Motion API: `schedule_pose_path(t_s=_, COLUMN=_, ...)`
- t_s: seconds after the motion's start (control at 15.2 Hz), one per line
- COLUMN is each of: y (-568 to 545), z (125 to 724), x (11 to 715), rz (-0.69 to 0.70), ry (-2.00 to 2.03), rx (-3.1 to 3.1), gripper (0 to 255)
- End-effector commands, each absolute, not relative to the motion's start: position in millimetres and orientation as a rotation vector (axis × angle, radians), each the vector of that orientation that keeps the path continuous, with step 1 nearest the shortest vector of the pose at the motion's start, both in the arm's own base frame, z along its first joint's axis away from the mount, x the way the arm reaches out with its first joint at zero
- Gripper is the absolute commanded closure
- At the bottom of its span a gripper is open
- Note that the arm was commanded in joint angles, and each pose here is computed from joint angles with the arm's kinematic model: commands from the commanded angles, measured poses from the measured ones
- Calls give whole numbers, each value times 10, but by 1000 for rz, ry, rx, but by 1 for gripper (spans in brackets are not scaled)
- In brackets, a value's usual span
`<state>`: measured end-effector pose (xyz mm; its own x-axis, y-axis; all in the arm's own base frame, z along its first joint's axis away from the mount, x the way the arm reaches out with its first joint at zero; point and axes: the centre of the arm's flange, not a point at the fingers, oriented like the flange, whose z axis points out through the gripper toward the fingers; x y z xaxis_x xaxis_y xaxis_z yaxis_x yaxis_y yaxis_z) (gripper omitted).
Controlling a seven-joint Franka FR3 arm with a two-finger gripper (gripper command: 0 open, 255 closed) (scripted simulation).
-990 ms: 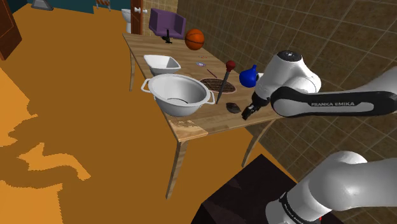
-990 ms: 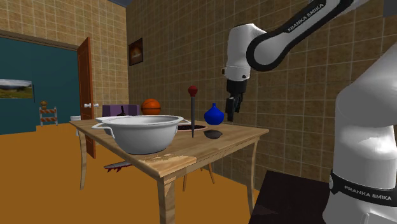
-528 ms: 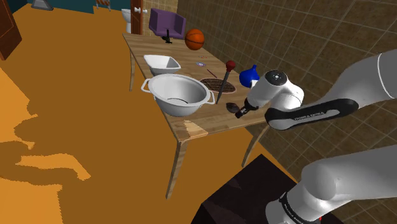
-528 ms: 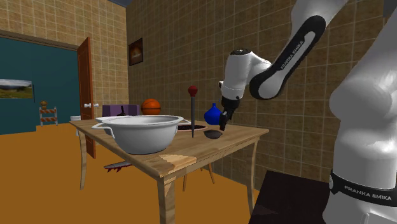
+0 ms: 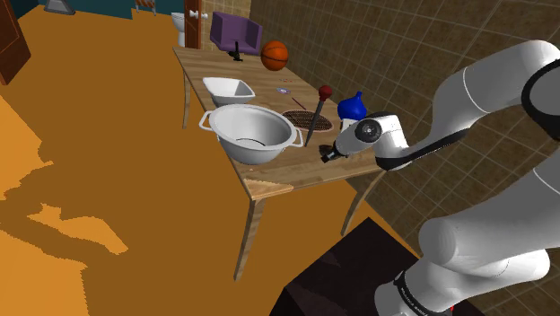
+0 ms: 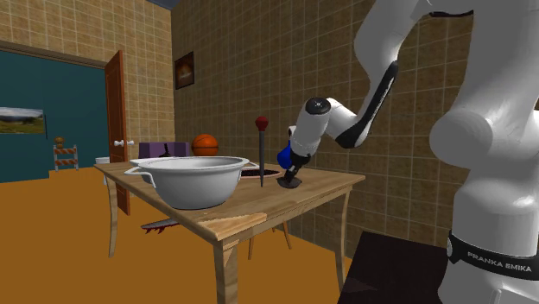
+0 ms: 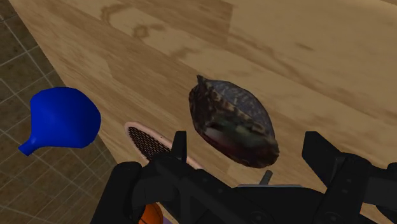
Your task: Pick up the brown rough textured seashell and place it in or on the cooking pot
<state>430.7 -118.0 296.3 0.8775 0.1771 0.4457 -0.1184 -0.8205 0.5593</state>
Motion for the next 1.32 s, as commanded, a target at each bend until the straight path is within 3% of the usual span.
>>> schedule_pose_path(t_s=0.0, y=-1245, z=2877, x=4360, rz=673, ry=44, rx=2435, gripper=0)
schedule_pose_path(t_s=0.86, y=-1406, z=2675, x=4500, rz=673, ry=44, rx=2435, gripper=0)
schedule_pose_path(t_s=0.92, y=-1406, z=2675, x=4500, rz=673, ry=44, rx=2435, gripper=255)
schedule_pose_path(t_s=1.25, y=-1406, z=2670, x=4499, rz=673, ry=44, rx=2435, gripper=255)
